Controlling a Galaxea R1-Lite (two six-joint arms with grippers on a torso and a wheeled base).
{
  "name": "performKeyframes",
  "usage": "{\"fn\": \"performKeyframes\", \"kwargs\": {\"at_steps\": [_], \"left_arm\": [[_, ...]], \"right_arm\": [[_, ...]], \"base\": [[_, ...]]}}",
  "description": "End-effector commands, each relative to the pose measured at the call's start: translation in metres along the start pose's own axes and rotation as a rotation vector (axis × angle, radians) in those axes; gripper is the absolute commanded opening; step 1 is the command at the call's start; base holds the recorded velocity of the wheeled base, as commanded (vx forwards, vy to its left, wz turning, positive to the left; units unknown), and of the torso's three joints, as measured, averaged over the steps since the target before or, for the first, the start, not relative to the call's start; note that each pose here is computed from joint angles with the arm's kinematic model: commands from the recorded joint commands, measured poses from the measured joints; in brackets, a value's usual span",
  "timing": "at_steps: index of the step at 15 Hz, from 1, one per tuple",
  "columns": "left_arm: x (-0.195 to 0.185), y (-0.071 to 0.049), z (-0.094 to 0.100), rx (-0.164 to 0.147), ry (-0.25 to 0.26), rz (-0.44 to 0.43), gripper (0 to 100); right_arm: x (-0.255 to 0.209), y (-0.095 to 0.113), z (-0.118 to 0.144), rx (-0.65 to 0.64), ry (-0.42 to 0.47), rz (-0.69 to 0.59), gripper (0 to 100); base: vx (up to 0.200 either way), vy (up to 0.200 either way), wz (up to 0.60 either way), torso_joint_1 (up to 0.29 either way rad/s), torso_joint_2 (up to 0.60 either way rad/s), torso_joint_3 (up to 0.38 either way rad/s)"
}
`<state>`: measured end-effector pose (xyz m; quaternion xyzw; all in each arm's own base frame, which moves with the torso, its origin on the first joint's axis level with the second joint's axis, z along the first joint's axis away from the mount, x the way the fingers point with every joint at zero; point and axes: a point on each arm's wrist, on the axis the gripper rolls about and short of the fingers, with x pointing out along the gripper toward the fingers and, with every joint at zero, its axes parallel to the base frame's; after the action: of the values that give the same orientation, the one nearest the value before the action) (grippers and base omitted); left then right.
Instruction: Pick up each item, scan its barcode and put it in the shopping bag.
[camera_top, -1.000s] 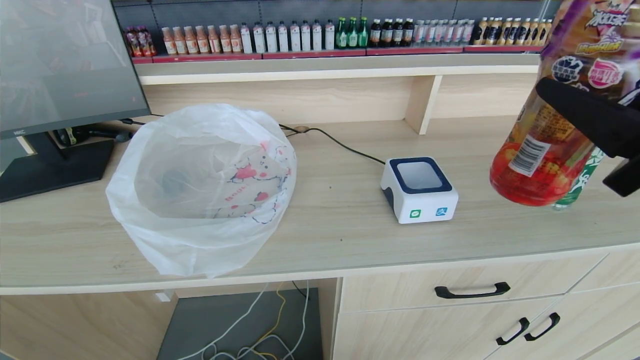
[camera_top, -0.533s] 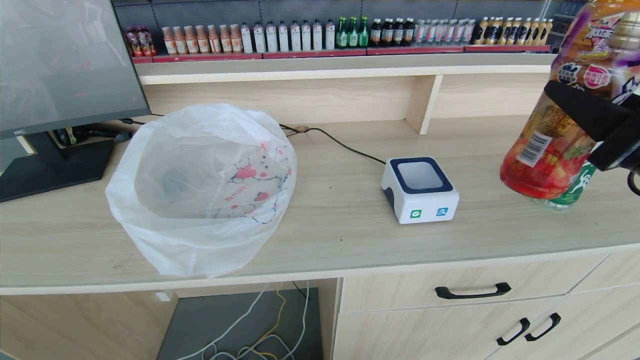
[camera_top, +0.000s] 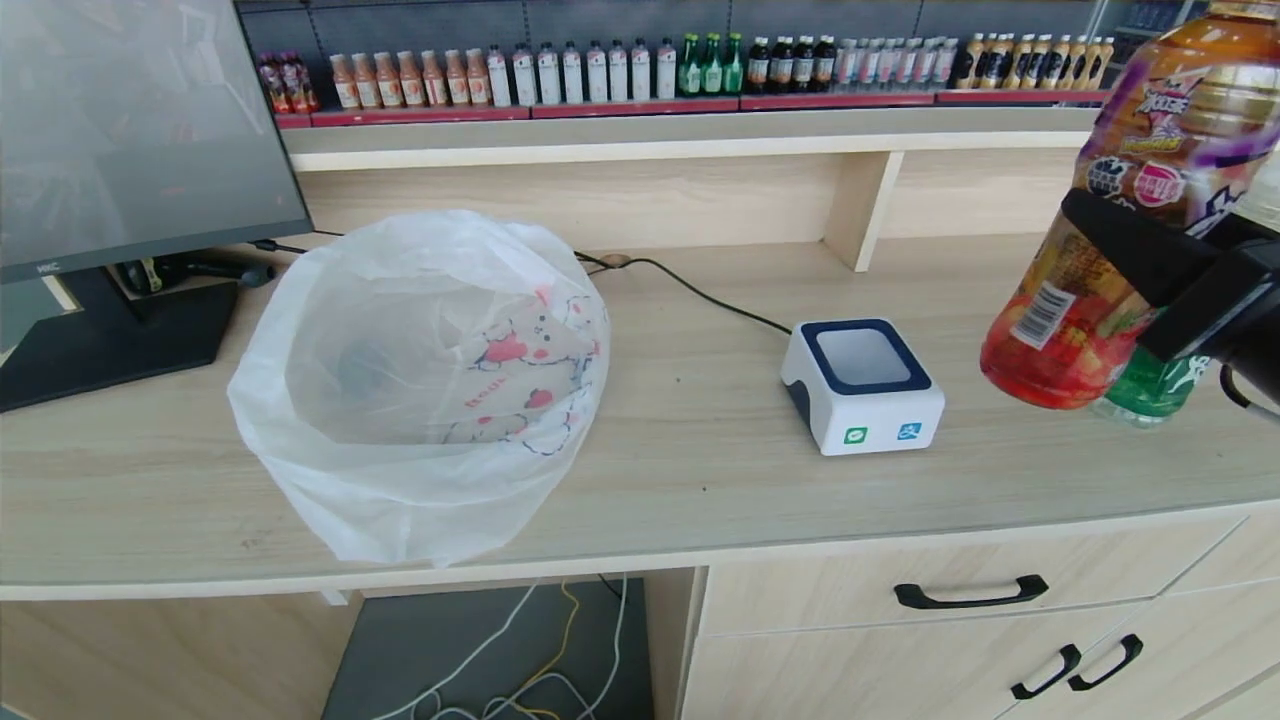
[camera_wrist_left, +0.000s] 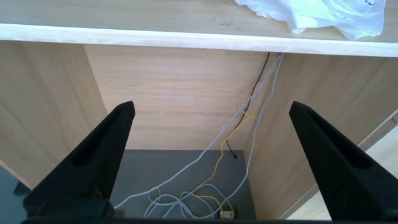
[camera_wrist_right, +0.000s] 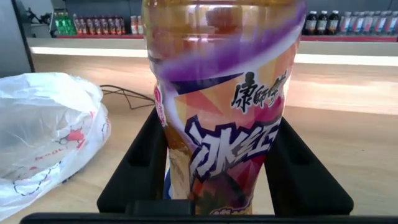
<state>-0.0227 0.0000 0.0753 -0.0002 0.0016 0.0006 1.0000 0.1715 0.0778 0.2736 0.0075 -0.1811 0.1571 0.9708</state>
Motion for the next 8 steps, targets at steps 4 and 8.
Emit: {"fn": "performKeyframes", "kwargs": {"at_steps": [4, 8], "left_arm": [[0.0000, 0.0000, 0.0000, -0.001, 0.000, 0.000, 100], [0.0000, 0.0000, 0.0000, -0.001, 0.000, -0.001, 100]], "right_arm": [[0.0043, 0.0019, -0.0059, 0.000, 0.012, 0.042, 0], [0.0035, 0.0022, -0.0052, 0.002, 0.008, 0.060, 0]], "base": [[0.000, 0.200, 0.00, 0.005, 0.00, -0.001], [0.000, 0.200, 0.00, 0.001, 0.00, 0.004]]}}
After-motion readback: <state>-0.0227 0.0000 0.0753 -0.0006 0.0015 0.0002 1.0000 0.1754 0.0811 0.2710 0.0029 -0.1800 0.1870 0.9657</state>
